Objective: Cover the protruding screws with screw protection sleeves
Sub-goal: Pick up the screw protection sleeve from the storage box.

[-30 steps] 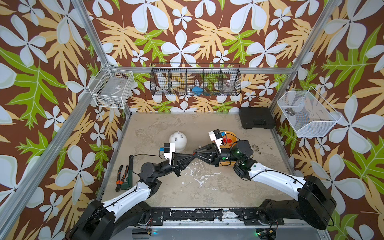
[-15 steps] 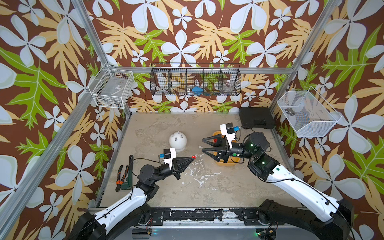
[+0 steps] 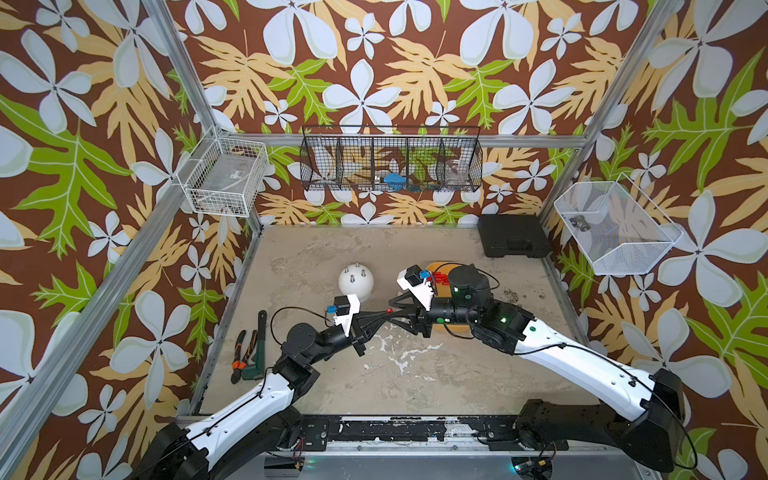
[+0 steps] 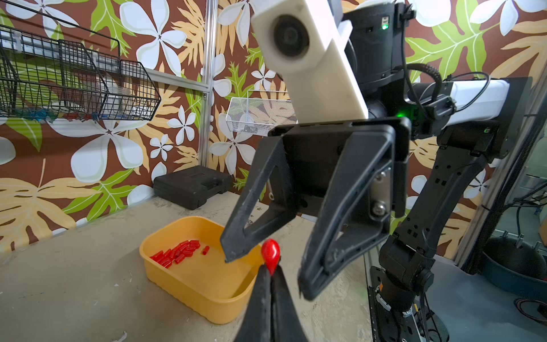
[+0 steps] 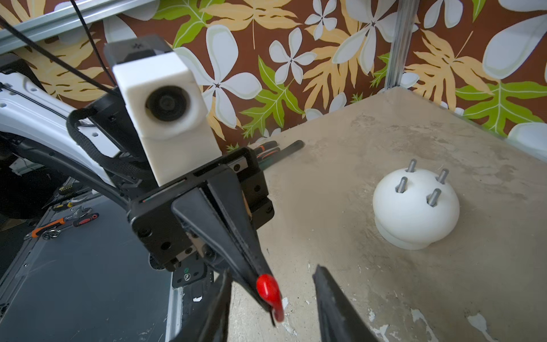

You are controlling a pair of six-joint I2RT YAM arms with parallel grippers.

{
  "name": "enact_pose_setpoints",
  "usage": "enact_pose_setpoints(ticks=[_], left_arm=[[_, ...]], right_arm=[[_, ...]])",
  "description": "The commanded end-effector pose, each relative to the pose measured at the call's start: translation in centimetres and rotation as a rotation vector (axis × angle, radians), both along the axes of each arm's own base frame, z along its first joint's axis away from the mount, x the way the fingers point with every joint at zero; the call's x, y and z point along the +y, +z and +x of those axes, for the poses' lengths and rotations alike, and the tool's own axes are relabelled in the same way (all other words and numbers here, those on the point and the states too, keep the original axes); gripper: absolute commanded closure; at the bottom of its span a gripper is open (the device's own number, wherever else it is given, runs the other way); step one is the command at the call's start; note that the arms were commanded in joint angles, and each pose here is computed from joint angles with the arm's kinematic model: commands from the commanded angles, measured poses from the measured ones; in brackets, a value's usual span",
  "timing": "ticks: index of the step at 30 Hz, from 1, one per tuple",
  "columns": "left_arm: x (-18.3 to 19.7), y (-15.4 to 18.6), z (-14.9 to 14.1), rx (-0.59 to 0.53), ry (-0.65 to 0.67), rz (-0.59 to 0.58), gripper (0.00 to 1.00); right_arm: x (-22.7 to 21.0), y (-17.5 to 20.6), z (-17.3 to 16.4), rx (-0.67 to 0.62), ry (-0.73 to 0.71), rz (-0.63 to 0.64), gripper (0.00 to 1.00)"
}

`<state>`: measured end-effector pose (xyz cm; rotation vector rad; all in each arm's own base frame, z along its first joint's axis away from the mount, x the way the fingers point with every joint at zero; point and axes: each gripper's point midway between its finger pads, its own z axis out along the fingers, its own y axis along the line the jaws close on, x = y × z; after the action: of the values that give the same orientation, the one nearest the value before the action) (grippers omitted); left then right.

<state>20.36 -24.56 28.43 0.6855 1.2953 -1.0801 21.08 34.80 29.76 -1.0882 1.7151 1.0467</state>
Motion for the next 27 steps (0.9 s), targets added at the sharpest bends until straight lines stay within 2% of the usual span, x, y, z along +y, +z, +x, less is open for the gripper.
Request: enact_pose_setpoints(ticks=[1, 4, 7, 13, 20, 27], left_arm=[[-0.04, 0.38, -0.08, -0.020, 0.002, 0.001, 1.00], [-0.05, 0.38, -0.09, -0.021, 0.002, 0.002, 1.00], [-0.11, 0.22, -0.07, -0.019, 0.001, 0.005, 1.00], [-0.04, 0.38, -0.22, -0.024, 0.002, 0.001, 1.00], [-0.05, 0.39, -0.26, -0.022, 0.000, -0.001, 1.00], [-0.05, 0.41, -0.25, -0.023, 0.001, 0.000, 1.00]], right_arm=[[0.00, 0.59, 0.53, -0.025, -0.023, 0.006, 0.62], [0.06, 0.81, 0.48, -0.022, -0.019, 0.012, 0.70], [0.11, 0.96, 0.51, -0.015, -0.022, 0.015, 0.66], [0.15, 0.60, 0.58, -0.008, -0.019, 0.000, 0.77], [0.03, 0.54, 0.51, -0.009, -0.022, -0.009, 0.77], [0.11, 0.60, 0.48, -0.001, -0.018, -0.002, 0.91]])
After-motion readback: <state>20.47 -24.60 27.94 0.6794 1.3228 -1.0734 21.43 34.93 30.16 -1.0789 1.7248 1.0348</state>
